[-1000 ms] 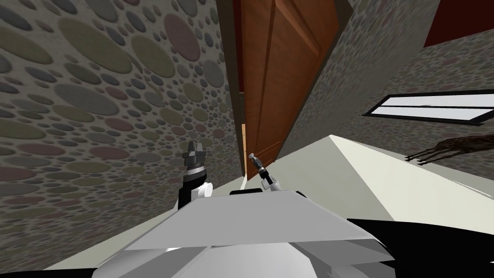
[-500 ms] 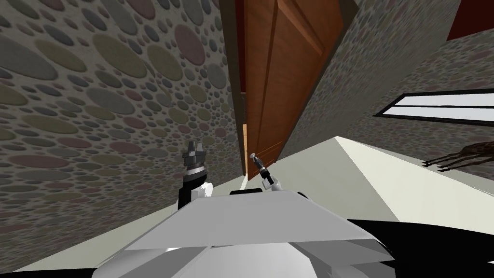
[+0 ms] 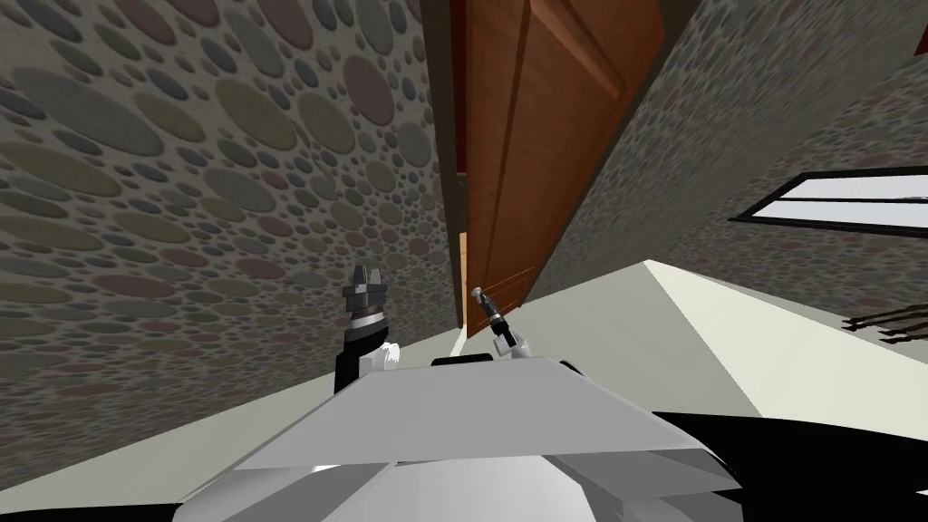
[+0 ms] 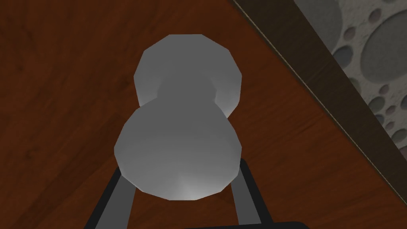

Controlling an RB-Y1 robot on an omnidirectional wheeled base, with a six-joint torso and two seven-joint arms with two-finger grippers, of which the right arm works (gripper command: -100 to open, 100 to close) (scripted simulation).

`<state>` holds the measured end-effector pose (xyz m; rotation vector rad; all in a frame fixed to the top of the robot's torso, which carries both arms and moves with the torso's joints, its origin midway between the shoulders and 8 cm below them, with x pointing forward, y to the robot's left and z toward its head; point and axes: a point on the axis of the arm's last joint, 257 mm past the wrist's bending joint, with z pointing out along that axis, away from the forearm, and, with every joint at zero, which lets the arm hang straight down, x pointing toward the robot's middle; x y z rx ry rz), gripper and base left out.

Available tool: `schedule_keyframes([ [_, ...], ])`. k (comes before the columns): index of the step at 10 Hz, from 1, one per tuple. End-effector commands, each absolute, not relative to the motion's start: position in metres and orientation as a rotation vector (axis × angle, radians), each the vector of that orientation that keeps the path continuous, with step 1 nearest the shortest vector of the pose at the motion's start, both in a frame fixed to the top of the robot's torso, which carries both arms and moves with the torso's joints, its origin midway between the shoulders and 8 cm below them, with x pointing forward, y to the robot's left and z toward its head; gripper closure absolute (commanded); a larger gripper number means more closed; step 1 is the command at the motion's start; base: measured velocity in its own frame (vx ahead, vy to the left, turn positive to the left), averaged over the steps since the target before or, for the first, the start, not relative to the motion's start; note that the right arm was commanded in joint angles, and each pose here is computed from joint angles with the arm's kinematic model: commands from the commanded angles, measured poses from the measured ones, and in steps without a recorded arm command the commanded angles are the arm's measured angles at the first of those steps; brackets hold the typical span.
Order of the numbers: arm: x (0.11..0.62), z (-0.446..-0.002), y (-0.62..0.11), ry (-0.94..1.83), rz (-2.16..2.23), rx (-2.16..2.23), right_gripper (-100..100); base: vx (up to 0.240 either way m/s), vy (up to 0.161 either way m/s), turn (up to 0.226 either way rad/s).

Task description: Pull the door open

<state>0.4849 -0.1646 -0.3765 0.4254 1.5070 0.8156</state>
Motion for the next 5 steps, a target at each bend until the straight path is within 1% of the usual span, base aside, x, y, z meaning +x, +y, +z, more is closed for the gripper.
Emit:
schedule_keyframes([
  [1, 0.475, -0.384, -0.158, 1.509, 0.87, 0.494, 100, -0.046, -0.04, 0.193],
  [2, 0.475, -0.384, -0.158, 1.507, 0.882, 0.506, 100, -0.036, -0.024, 0.08],
  [3, 0.475, -0.384, -0.165, 1.493, 0.901, 0.549, 100, -0.028, -0.022, 0.143],
  [4, 0.475, -0.384, -0.165, 1.491, 0.909, 0.558, 100, -0.031, -0.019, 0.057],
  [5, 0.475, -0.383, -0.172, 1.474, 0.933, 0.604, 100, -0.035, -0.022, 0.114],
])
